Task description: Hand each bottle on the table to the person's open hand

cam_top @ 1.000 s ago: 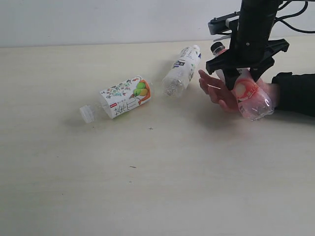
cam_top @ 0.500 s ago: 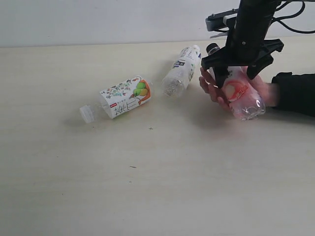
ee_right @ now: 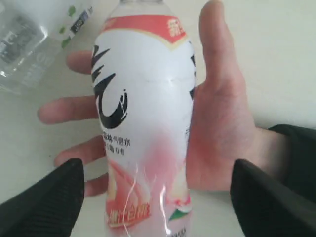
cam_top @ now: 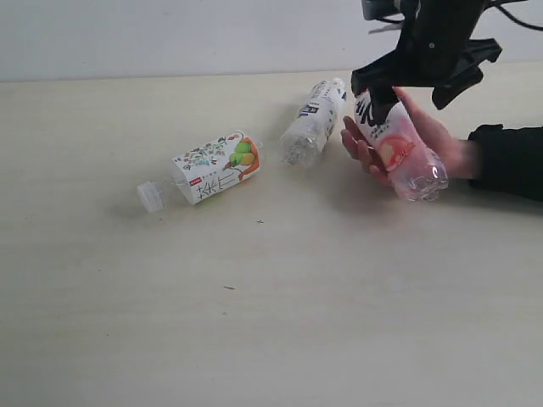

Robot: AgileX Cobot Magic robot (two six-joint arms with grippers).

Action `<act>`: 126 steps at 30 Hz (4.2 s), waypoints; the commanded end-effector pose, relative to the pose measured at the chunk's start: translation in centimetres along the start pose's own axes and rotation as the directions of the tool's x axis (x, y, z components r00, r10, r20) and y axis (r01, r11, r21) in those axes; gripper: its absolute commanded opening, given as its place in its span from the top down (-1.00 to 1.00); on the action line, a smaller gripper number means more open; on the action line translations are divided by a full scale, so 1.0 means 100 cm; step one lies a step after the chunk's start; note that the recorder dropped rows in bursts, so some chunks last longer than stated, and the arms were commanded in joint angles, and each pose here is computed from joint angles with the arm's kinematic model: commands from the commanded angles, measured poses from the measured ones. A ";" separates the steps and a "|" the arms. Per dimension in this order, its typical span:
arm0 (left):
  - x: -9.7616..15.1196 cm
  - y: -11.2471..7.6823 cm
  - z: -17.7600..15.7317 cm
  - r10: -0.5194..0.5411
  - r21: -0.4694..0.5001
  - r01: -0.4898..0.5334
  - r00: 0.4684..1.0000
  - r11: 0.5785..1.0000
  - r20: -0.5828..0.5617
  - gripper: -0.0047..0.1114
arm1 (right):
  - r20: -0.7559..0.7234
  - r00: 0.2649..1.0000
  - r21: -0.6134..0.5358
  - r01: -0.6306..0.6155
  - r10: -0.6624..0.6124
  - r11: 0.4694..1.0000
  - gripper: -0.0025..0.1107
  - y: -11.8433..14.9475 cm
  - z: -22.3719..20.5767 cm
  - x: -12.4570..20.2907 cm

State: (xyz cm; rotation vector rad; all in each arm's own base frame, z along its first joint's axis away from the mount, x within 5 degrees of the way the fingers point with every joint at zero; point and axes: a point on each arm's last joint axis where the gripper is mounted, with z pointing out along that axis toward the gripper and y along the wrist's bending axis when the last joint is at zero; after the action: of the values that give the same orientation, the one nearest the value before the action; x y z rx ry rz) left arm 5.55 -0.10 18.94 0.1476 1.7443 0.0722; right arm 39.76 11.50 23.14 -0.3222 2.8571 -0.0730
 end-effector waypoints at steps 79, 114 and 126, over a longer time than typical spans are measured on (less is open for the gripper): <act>-0.001 0.000 0.000 -0.007 0.004 0.007 1.000 1.000 0.011 0.91 | 0.985 0.128 -0.122 0.028 0.117 0.992 0.96 -0.032 -0.152 0.352; 0.000 0.000 0.000 -0.009 -0.007 0.009 1.000 1.000 0.010 0.91 | 0.985 0.152 -0.063 -0.134 0.083 0.989 0.96 -0.047 -0.150 0.350; 0.000 0.000 0.000 -0.009 -0.007 0.009 1.000 1.000 0.010 0.91 | 0.985 0.151 -0.058 -0.134 0.079 0.989 0.96 -0.047 -0.150 0.350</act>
State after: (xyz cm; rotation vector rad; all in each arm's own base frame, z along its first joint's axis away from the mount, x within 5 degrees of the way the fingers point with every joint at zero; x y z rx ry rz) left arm 5.55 -0.07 18.94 0.1429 1.7448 0.0761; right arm 3.77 -0.71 29.05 -0.0610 1.4635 0.0967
